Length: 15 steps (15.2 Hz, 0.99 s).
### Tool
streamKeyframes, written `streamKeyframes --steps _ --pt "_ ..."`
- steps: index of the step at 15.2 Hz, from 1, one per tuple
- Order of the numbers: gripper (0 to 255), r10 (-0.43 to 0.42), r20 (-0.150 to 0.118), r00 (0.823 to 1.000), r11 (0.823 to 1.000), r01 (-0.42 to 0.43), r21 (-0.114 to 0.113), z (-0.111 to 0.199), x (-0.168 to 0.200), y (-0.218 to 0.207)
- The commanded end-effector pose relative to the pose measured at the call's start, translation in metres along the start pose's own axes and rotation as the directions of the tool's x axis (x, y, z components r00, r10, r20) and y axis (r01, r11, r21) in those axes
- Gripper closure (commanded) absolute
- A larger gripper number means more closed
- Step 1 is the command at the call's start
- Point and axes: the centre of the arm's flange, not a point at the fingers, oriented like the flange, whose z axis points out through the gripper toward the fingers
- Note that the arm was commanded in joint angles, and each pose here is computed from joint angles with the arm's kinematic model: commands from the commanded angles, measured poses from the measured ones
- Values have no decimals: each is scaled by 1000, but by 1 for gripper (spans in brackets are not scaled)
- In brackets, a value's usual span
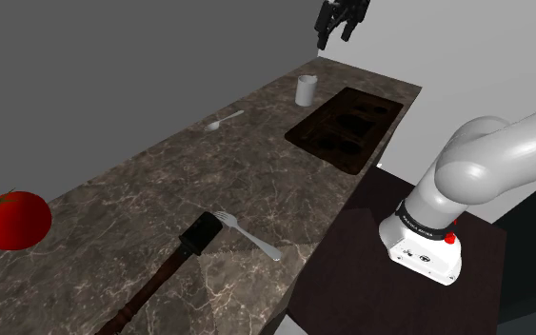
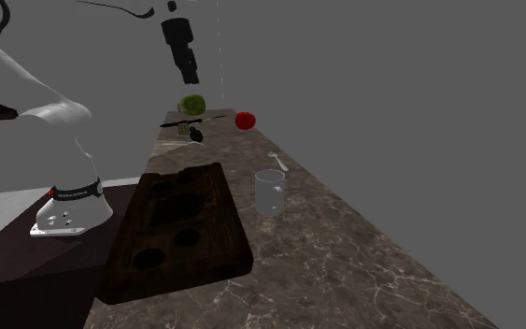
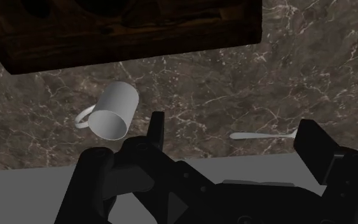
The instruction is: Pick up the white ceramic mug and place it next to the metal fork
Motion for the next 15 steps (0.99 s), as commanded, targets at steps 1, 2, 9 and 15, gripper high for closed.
streamKeyframes --steps 1,2,9,15 --pt "0 13 0 1000 1000 -13 0 21 13 10" --pt "0 20 1 1000 1000 -20 0 31 21 15" --pt "0 65 7 998 998 -65 0 100 72 50" --pt "0 104 13 995 995 -104 0 160 114 81"
